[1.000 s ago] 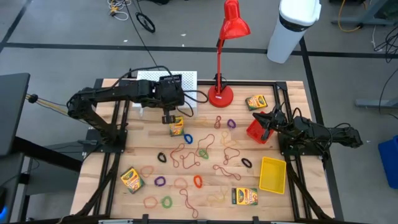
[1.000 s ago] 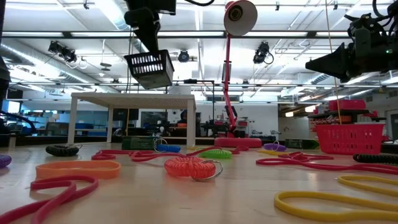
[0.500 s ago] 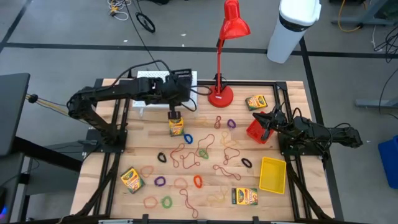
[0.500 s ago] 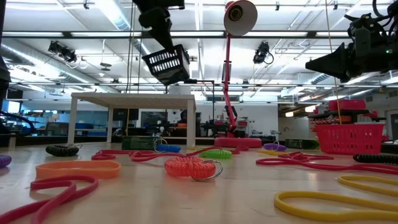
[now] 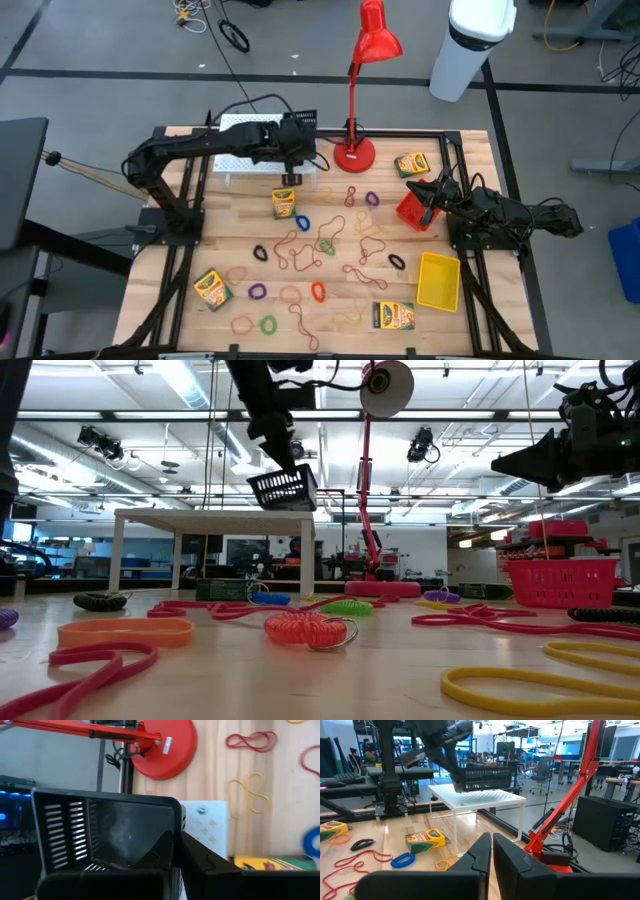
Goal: Pick & Place Office Desk Supplies
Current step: Put the black bin on the shelf
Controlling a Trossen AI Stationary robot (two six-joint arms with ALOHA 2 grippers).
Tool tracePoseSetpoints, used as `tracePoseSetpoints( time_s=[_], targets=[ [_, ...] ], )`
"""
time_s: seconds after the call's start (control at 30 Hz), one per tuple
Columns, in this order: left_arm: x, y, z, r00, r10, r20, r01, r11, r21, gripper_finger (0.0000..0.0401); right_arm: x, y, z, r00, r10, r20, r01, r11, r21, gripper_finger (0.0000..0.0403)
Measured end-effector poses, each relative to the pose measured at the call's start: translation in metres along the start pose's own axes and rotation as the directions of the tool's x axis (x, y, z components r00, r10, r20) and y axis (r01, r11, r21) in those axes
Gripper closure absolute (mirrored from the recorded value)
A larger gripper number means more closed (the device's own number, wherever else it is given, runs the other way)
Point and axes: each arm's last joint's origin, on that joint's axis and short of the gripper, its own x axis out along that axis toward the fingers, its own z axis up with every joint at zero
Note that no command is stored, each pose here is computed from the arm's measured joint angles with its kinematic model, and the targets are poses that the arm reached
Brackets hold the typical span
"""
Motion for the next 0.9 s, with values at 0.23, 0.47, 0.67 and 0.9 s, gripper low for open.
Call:
tracePoseSetpoints(
  time_s=[0.23,0.47,0.67,0.9],
  targets=[
    [0.007,0.014,-0.008,1.000,-0.002,-0.028,0.000,0.998,-0.070,0.0380,0.000,0.000,0.000,1.000,0.000,0.000,0.000,1.000,0.000,0.0375],
    [0.008,0.013,-0.010,0.999,-0.016,-0.051,0.011,0.996,-0.088,0.0380,0.000,0.000,0.000,1.000,0.000,0.001,0.000,1.000,0.000,0.0375],
    [0.014,0.012,-0.008,0.998,-0.046,-0.032,0.042,0.993,-0.114,0.0380,0.000,0.000,0.000,1.000,0.000,0.000,0.000,1.000,0.000,0.0375],
    [0.024,0.013,-0.007,0.998,-0.043,-0.041,0.038,0.993,-0.116,0.0380,0.000,0.000,0.000,1.000,-0.001,0.000,0.001,1.000,0.000,0.0375]
  ],
)
